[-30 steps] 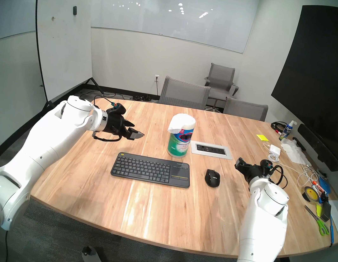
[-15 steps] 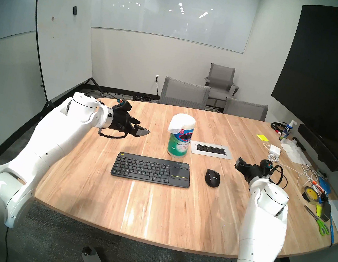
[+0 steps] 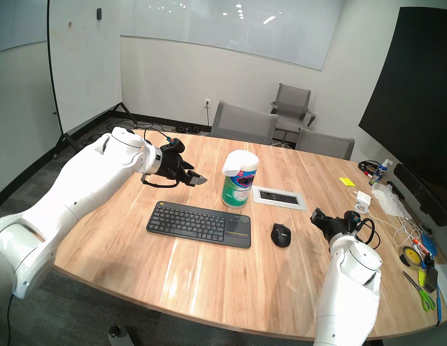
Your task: Wipe the keyboards and mice with a disinfecting wipe, then set the wipe down
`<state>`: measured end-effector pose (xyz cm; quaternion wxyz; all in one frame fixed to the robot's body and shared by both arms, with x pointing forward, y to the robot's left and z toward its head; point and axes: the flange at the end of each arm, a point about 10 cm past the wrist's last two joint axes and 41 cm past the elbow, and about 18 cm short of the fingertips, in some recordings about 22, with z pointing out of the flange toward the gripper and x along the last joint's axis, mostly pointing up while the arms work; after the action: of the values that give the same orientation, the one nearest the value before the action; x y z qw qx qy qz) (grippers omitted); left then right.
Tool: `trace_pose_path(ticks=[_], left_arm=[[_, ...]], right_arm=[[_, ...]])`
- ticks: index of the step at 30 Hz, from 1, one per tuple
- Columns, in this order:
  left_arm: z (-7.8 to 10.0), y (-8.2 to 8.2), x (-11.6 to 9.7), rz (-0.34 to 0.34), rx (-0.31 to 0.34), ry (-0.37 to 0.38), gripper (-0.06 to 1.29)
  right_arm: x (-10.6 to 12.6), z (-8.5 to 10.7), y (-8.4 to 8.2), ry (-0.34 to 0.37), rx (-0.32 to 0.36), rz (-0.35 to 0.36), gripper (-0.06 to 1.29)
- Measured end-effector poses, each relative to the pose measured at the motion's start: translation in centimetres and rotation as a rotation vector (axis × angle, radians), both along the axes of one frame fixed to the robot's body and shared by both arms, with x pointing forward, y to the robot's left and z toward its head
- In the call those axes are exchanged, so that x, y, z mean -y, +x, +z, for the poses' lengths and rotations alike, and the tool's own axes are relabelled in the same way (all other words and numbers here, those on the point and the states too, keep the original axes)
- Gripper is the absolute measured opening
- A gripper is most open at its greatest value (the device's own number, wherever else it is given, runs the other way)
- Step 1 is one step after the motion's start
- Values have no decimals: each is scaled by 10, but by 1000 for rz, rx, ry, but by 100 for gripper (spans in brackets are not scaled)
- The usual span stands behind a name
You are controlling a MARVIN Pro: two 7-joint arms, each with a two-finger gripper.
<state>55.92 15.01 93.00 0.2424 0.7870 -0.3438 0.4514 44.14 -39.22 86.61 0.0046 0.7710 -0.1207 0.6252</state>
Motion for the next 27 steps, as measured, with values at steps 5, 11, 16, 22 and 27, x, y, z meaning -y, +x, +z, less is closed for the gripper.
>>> trace_pose_path(ticks=[5,11,16,22,27], left_arm=[[1,4,9,-13,-2,2,127],[3,9,19,-28,-2,4,127],[3,15,25,-39,-4,6,127],[7,21,30,-59,6,2,127],[11,24,32,-76,15,0,127]], right_arm=[[0,0,0,0,0,0,123],[0,0,0,0,0,0,123],[0,0,0,0,0,0,123],[0,0,0,0,0,0,123],[0,0,0,0,0,0,123]])
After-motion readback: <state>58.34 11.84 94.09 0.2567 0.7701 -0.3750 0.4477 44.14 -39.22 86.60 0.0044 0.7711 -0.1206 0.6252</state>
